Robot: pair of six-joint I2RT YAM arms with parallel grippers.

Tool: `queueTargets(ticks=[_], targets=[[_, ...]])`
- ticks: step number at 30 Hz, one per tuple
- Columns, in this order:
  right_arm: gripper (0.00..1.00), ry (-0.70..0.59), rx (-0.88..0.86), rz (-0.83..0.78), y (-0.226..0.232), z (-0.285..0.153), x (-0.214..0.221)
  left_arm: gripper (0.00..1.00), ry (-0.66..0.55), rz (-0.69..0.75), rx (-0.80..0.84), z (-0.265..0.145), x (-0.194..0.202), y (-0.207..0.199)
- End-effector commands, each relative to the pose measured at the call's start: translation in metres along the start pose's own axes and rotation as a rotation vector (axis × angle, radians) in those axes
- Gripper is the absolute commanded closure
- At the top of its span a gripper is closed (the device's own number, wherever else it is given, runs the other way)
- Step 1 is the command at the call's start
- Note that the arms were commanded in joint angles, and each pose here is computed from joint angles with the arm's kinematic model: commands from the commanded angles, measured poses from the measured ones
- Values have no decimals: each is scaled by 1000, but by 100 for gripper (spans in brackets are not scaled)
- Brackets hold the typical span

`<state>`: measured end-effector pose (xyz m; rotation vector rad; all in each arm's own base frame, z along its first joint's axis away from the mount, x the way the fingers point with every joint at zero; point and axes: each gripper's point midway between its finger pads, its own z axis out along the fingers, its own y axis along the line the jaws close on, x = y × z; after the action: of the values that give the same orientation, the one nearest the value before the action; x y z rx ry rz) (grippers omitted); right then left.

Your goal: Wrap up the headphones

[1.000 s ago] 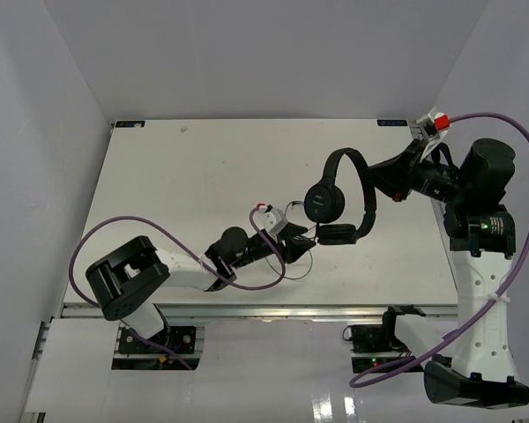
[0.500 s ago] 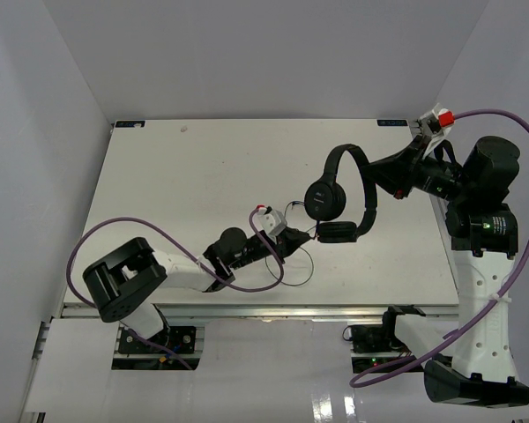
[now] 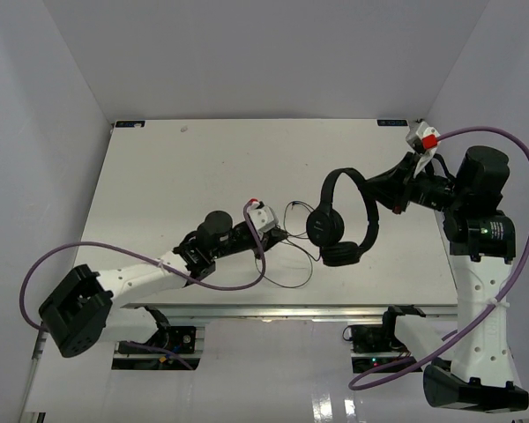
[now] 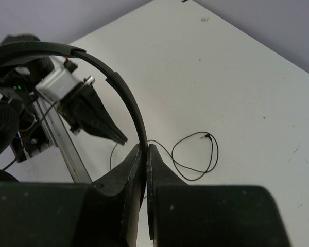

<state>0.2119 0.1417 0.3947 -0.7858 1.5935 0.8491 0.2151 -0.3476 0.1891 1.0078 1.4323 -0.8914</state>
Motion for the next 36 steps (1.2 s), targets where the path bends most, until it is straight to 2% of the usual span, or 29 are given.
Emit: queueTargets(ticks=[1,6,8,14,22,26,30,36], targets=[[92,45,-15,-135,9,-8,19,100,120,-18,-1,-35,5,21],[92,93,25,-185,1,-10,40,100,200,-65,9,-50,2,32],[92,121,49,-211,-5,-11,53,99,277,-100,35,-52,5,30],[92,170,86,-257,-14,-12,79,99,469,-234,76,-48,32,26],[92,228,115,-294,-20,-3,105,99,603,-359,21,-32,37,42],[92,268,145,-270,-24,11,123,100,630,-406,-27,-25,17,53],[92,292,266,-244,-47,16,131,100,627,-450,-93,-23,1,62],[92,275,389,-193,-70,23,131,100,612,-507,-244,-31,-15,75]])
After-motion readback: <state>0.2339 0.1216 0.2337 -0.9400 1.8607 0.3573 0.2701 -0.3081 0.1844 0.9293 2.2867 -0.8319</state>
